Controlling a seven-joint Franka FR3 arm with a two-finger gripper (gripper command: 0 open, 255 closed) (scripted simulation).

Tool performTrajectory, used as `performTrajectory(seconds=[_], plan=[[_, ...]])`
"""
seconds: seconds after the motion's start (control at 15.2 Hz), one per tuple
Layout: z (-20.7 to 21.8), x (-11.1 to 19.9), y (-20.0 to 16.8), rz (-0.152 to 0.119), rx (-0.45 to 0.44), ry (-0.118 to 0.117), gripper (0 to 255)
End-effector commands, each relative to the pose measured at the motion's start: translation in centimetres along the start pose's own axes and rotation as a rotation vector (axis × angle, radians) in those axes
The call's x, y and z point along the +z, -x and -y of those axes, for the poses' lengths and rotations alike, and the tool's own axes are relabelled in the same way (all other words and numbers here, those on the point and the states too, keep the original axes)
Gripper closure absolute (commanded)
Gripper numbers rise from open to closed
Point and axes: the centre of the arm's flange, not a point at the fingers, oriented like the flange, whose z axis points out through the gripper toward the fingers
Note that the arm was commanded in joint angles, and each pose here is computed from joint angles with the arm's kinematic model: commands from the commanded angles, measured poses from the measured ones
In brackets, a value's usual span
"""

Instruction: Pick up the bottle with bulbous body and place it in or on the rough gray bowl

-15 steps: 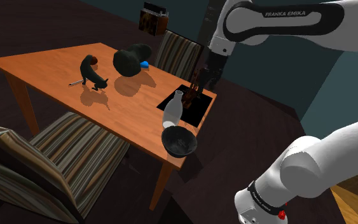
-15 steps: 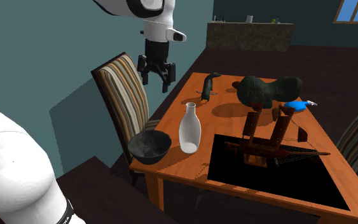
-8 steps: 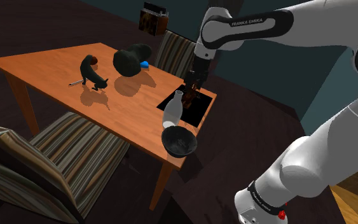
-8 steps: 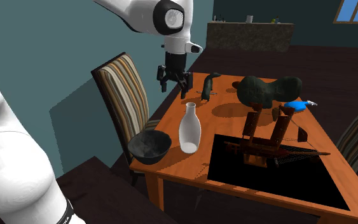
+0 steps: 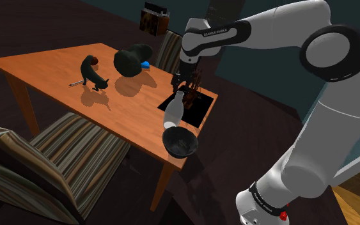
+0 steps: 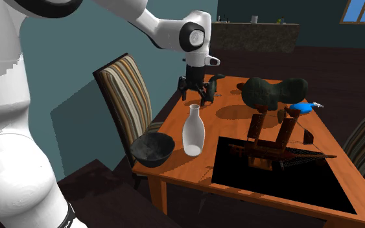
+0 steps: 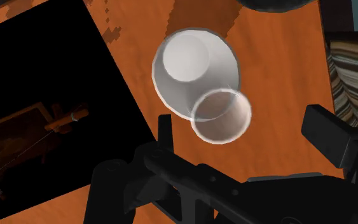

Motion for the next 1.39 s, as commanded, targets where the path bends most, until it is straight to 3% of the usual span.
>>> performTrajectory(seconds=[0.0,0.53,0.99,1.06,1.32], plan=[[-0.5,0.9,-2.0,-0.002,0.001,0.01,0],[-0.6,4.9,-2.0,-0.002,0.001,0.01,0],[-0.6,4.9,-2.0,-0.002,0.001,0.01,0],[-0.6,4.9,-2.0,-0.002,0.001,0.01,255],[-0.6,4.9,-2.0,-0.002,0.001,0.01,255]])
